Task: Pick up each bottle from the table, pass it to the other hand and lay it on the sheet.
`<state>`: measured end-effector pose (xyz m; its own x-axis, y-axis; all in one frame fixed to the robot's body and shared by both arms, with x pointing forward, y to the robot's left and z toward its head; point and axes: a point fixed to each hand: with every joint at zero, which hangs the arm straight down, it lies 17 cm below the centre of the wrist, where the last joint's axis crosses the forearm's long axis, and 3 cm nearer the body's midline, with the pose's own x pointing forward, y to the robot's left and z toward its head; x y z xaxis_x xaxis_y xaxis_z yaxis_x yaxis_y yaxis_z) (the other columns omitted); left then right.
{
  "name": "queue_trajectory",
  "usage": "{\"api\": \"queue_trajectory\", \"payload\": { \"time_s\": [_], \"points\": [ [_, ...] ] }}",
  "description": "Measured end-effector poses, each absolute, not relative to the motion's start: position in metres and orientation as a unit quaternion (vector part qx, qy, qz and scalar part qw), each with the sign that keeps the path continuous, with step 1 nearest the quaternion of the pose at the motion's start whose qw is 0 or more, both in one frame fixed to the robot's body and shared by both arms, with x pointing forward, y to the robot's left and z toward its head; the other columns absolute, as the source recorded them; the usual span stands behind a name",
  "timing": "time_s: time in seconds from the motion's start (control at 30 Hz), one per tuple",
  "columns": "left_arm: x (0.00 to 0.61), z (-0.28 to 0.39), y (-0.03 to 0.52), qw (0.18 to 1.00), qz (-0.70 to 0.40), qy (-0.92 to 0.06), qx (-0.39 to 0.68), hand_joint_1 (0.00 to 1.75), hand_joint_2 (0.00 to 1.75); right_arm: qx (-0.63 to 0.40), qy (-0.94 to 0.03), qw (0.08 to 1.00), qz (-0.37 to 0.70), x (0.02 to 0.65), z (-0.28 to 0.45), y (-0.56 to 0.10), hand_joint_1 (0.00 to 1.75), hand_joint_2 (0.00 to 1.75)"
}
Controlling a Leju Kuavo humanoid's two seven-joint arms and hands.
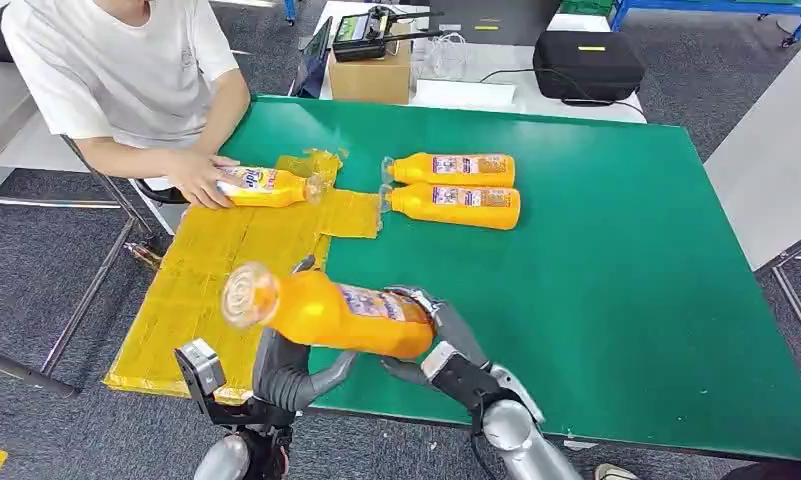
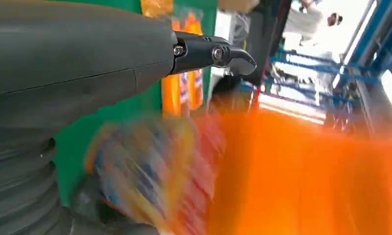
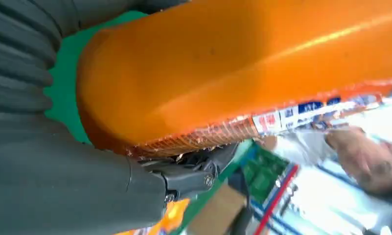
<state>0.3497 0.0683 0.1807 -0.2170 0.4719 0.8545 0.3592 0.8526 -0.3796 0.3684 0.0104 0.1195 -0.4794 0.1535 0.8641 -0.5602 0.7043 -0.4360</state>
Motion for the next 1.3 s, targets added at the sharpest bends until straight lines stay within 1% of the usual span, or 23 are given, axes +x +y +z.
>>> {"api": "queue_trajectory", "payload": {
  "time_s": [0.3,0.4,0.5,0.53,0.57,0.77,0.8,0.83,0.87,0.9,0.93,0.97,1.0,1.03,1.07,1.2,1.23,1.27,1.3],
  "points": [
    [0.353,0.176,0.06,0.591,0.077,-0.736,-0.322,0.0,1.75,0.117,-0.763,0.484,0.413,0.366,0.103,0.045,1.75,1.75],
    [0.352,0.173,0.057,0.597,0.082,-0.72,-0.346,0.0,1.75,0.103,-0.764,0.484,0.413,0.371,0.104,0.048,1.75,1.75],
    [0.351,0.169,0.054,0.602,0.07,-0.715,-0.349,0.0,1.75,0.065,-0.77,0.477,0.419,0.382,0.107,0.048,1.75,1.75],
    [0.352,0.166,0.053,0.605,0.066,-0.714,-0.345,0.07,1.75,0.061,-0.77,0.476,0.421,0.383,0.107,0.049,1.75,1.75],
    [0.353,0.165,0.053,0.608,0.064,-0.714,-0.341,0.56,1.75,0.059,-0.769,0.475,0.423,0.384,0.107,0.05,1.75,1.75],
    [0.363,0.147,0.055,0.638,0.058,-0.703,-0.307,0.56,1.75,0.016,-0.766,0.473,0.434,0.389,0.102,0.051,1.75,1.75],
    [0.363,0.146,0.055,0.639,0.058,-0.703,-0.306,1.5,1.75,0.016,-0.766,0.473,0.435,0.389,0.101,0.051,1.75,1.75],
    [0.363,0.146,0.055,0.64,0.058,-0.703,-0.305,1.75,1.75,0.015,-0.765,0.474,0.435,0.389,0.1,0.051,1.75,1.75],
    [0.364,0.145,0.055,0.641,0.057,-0.703,-0.304,1.75,1.75,0.015,-0.765,0.474,0.436,0.389,0.1,0.051,1.75,1.75],
    [0.365,0.144,0.056,0.641,0.057,-0.703,-0.303,1.75,1.75,0.016,-0.764,0.476,0.436,0.389,0.099,0.051,1.52,1.75],
    [0.365,0.144,0.056,0.642,0.059,-0.702,-0.301,1.75,1.75,0.029,-0.762,0.483,0.432,0.388,0.098,0.052,0.16,1.75],
    [0.366,0.144,0.058,0.643,0.062,-0.702,-0.3,1.75,1.75,0.041,-0.76,0.489,0.426,0.387,0.098,0.054,0.0,1.75],
    [0.367,0.143,0.059,0.643,0.067,-0.703,-0.297,1.75,1.75,0.046,-0.76,0.49,0.424,0.386,0.098,0.055,1.45,1.75],
    [0.368,0.143,0.061,0.643,0.071,-0.702,-0.296,1.75,1.75,0.044,-0.761,0.49,0.423,0.386,0.097,0.055,1.52,1.75],
    [0.368,0.142,0.062,0.645,0.074,-0.702,-0.293,1.75,1.75,0.038,-0.762,0.487,0.425,0.387,0.097,0.054,1.64,1.75],
    [0.37,0.143,0.064,0.643,0.082,-0.703,-0.293,1.75,1.75,0.048,-0.758,0.487,0.43,0.383,0.093,0.057,1.64,1.75],
    [0.37,0.143,0.065,0.642,0.084,-0.703,-0.293,1.75,1.75,0.049,-0.758,0.488,0.43,0.383,0.092,0.057,1.52,1.75],
    [0.37,0.143,0.065,0.642,0.086,-0.703,-0.293,1.75,1.75,0.051,-0.757,0.489,0.431,0.382,0.091,0.057,0.24,1.75],
    [0.37,0.144,0.065,0.64,0.087,-0.704,-0.295,1.75,1.75,0.054,-0.756,0.49,0.431,0.382,0.091,0.058,0.0,1.75]
  ]
}}
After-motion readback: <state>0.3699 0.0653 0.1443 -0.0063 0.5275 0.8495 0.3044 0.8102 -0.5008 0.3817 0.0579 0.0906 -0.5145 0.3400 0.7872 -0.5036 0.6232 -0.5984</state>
